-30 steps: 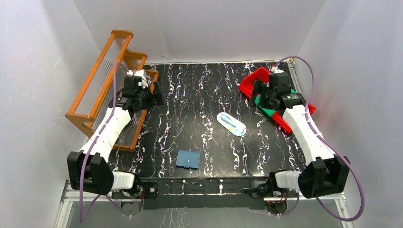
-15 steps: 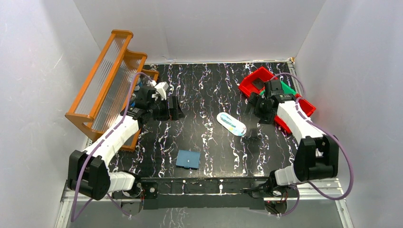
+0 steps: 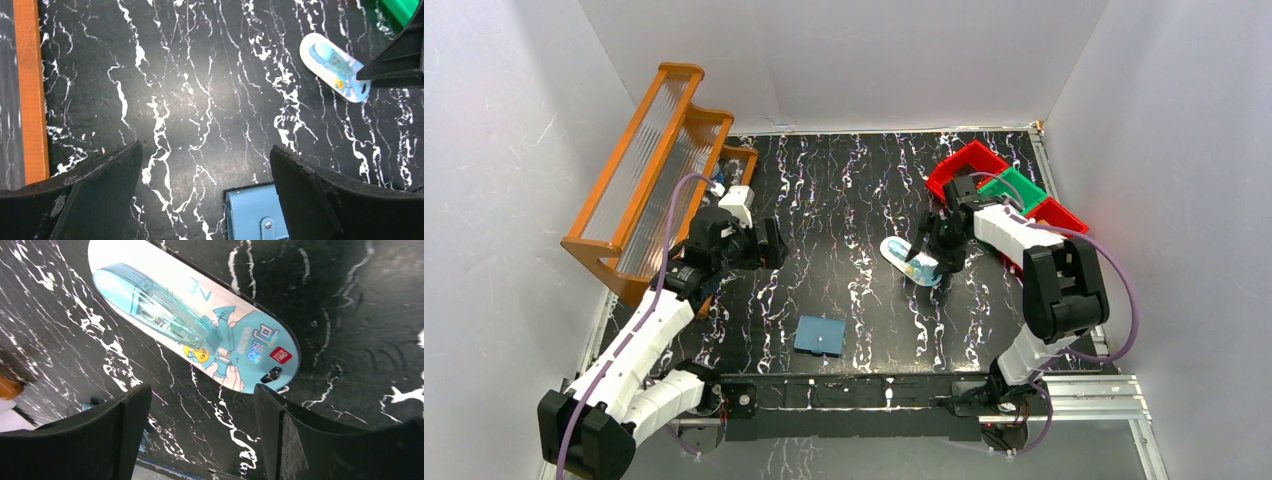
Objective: Take the credit cards out of the card holder
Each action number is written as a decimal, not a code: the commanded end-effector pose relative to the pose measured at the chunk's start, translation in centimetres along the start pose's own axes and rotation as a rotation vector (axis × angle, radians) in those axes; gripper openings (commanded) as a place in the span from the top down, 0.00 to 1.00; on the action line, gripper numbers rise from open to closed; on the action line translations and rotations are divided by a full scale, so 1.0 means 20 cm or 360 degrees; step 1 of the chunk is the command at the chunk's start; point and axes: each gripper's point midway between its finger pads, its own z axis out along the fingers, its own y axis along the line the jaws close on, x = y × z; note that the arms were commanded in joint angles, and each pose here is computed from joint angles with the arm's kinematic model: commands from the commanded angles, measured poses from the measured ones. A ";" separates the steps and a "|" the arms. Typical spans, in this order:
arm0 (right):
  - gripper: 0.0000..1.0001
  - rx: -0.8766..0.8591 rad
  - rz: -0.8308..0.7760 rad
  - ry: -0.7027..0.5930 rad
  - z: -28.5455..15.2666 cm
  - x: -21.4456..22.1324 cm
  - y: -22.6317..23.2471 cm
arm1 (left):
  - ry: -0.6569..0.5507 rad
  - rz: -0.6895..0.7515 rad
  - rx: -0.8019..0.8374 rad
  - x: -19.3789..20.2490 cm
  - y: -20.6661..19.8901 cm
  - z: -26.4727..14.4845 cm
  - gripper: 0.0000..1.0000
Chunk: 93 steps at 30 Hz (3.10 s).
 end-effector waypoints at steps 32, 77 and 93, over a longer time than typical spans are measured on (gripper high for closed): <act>0.21 -0.0928 -0.0892 0.0202 0.20 0.13 1.47 | -0.0038 0.0093 -0.0185 0.07 0.13 -0.04 0.02; 0.03 0.0649 0.0373 -0.0775 -0.22 -1.07 -0.28 | 0.0182 0.0062 0.0040 0.19 0.02 0.08 0.02; 0.07 0.0717 0.0410 -0.0644 -0.06 -1.07 -0.34 | 0.0209 0.0053 0.0054 0.20 0.01 0.10 0.02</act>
